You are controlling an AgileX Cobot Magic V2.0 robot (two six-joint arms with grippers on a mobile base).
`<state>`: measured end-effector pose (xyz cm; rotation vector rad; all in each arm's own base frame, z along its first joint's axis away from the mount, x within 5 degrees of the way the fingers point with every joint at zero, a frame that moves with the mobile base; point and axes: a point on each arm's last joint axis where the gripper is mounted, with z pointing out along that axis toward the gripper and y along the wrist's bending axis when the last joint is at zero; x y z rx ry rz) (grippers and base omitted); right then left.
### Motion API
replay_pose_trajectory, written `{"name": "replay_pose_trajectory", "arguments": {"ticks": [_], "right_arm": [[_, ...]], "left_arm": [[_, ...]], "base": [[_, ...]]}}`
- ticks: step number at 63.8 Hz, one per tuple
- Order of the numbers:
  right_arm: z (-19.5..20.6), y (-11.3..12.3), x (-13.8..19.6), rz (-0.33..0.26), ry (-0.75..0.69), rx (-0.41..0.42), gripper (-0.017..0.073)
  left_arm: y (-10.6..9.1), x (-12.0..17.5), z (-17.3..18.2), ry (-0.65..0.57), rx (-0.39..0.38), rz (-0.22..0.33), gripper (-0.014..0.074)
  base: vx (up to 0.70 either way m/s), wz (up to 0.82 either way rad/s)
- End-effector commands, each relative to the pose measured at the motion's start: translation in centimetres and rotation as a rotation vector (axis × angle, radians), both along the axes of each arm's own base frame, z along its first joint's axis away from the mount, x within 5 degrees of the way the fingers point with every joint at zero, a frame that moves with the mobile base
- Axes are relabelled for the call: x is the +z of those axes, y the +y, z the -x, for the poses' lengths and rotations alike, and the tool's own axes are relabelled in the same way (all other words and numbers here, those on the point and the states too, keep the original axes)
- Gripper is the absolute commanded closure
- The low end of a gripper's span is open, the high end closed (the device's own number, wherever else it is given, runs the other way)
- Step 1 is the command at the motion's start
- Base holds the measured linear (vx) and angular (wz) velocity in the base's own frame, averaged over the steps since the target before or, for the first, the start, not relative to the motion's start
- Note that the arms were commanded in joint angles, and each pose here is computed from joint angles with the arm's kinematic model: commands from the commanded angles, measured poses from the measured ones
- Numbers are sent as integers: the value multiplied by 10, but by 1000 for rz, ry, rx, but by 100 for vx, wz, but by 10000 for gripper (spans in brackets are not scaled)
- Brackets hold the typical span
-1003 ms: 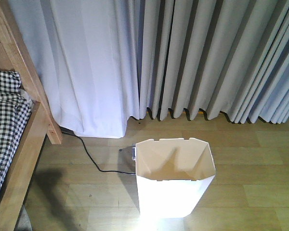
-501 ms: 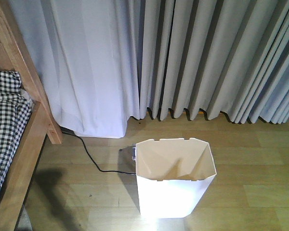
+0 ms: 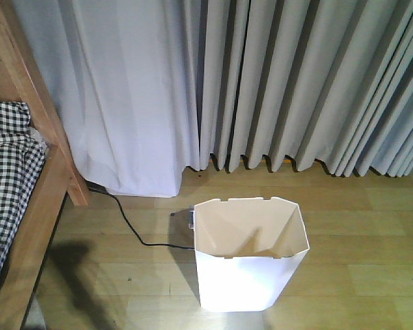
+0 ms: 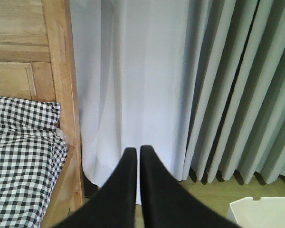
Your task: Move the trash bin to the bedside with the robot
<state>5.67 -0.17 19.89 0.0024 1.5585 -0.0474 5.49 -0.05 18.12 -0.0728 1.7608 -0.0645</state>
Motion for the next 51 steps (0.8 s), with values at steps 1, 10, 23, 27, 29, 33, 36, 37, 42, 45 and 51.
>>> {"name": "replay_pose_trajectory", "arguments": {"ticks": [1,10,23,27,29,33,36,37,42,45,51], "right_arm": [[1,-1,5,22,-76,-11,568],[1,-1,4,20,-67,-10,568],[1,-1,4,20,-67,-10,568],[1,-1,4,20,-67,-10,568],[1,-1,4,20,-67,-10,568],[1,-1,4,20,-67,-10,568],[1,-1,4,20,-67,-10,568],[1,-1,4,20,-67,-10,568],[1,-1,4,20,-67,-10,568],[1,-1,4,20,-67,-10,568],[1,-1,4,20,-67,-10,568]], "left_arm": [[0,3,0,-72,3,10,599],[0,3,0,-72,3,10,599],[0,3,0,-72,3,10,599],[0,3,0,-72,3,10,599],[0,3,0,-72,3,10,599],[0,3,0,-72,3,10,599],[0,3,0,-72,3,10,599],[0,3,0,-72,3,10,599],[0,3,0,-72,3,10,599],[0,3,0,-72,3,10,599],[0,3,0,-72,3,10,599]], "base": [[0,0],[0,0],[0,0],[0,0],[0,0],[0,0],[0,0],[0,0],[0,0],[0,0],[0,0]]}}
